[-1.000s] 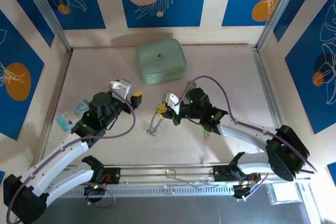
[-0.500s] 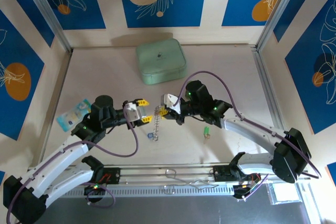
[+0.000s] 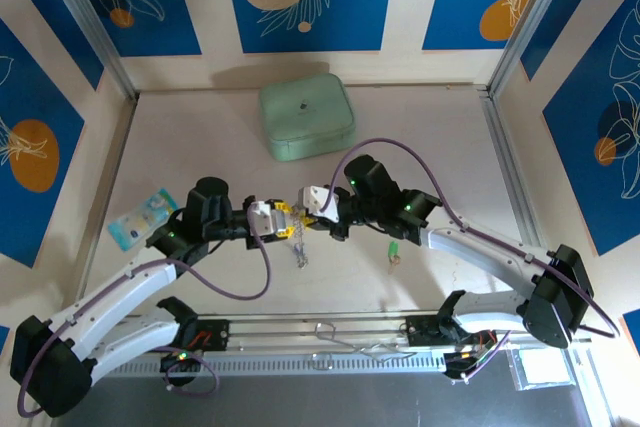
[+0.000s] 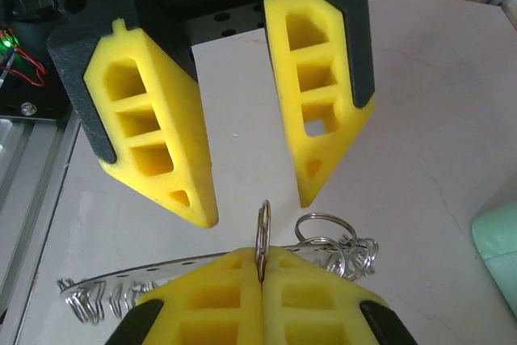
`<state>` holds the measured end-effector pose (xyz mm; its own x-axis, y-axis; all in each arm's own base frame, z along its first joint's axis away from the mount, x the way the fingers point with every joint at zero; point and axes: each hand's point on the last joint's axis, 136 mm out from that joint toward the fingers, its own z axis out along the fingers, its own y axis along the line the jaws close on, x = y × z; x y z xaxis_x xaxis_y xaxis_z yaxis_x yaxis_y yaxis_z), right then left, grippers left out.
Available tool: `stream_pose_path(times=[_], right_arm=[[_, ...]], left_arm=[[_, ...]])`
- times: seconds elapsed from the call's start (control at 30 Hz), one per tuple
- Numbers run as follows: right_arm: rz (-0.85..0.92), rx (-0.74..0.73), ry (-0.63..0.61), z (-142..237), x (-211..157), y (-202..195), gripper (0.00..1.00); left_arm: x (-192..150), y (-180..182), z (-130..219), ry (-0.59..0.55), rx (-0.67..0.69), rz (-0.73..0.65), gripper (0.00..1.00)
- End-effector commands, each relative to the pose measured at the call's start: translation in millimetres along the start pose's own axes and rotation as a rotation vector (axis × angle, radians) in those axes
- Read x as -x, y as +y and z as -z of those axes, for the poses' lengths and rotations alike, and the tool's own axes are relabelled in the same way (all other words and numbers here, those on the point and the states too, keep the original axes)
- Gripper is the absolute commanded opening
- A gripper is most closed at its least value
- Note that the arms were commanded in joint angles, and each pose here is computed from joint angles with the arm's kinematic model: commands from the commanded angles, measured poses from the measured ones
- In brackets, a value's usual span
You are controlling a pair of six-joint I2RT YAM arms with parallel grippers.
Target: Put the keys on the keyring
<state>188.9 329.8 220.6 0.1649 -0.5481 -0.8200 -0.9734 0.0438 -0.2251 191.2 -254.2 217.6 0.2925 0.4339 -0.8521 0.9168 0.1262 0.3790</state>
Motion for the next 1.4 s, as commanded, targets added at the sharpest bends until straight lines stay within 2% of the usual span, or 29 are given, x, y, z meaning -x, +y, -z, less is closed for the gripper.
stream_pose_path(times=[0.0,0.1,0.27,0.37,0.63,0.73,0.77,0.83,0.87,0.9,1.03,1.17,1.37], right_arm=[[0.049,-0.03,-0.009,3,16,-6,0.0],[0.065,-0.042,0.013,0,15,-7,0.0],[0.086,-0.061,0.054,-3,11,-7,0.0],[0.095,-0.063,0.059,-3,11,-6,0.0],[0.087,-0.049,0.01,0,21,-1,0.0],[0.06,-0.058,-0.019,5,22,-3,0.01],[0.038,-0.057,-0.037,8,21,-3,0.06],[-0.036,-0.035,-0.087,14,14,-2,0.28],[-0.084,-0.026,-0.121,17,11,-1,0.35],[-0.119,-0.016,-0.147,18,8,1,0.37],[-0.175,0.008,-0.19,17,-2,12,0.39],[-0.194,-0.003,-0.163,13,-13,9,0.38],[-0.182,-0.023,-0.159,15,-13,4,0.36]], left_arm=[[19,-2,-1,-0.056,-0.038,-0.029,0.33],[20,-2,-3,-0.051,-0.048,-0.022,0.28],[21,-3,-3,-0.052,-0.058,-0.019,0.25],[21,-4,-2,-0.048,-0.064,-0.018,0.19],[17,-5,-5,-0.014,-0.066,-0.025,0.0],[17,-5,-4,-0.009,-0.059,-0.029,0.0],[19,-4,-3,-0.021,-0.047,-0.024,0.0],[24,0,-3,-0.063,-0.012,-0.009,0.0],[29,2,-2,-0.105,0.016,0.009,0.0],[35,4,-1,-0.149,0.035,0.025,0.0],[45,8,3,-0.267,0.083,0.082,0.0],[42,1,1,-0.295,0.059,0.127,0.0],[41,-6,1,-0.295,0.027,0.121,0.0]])
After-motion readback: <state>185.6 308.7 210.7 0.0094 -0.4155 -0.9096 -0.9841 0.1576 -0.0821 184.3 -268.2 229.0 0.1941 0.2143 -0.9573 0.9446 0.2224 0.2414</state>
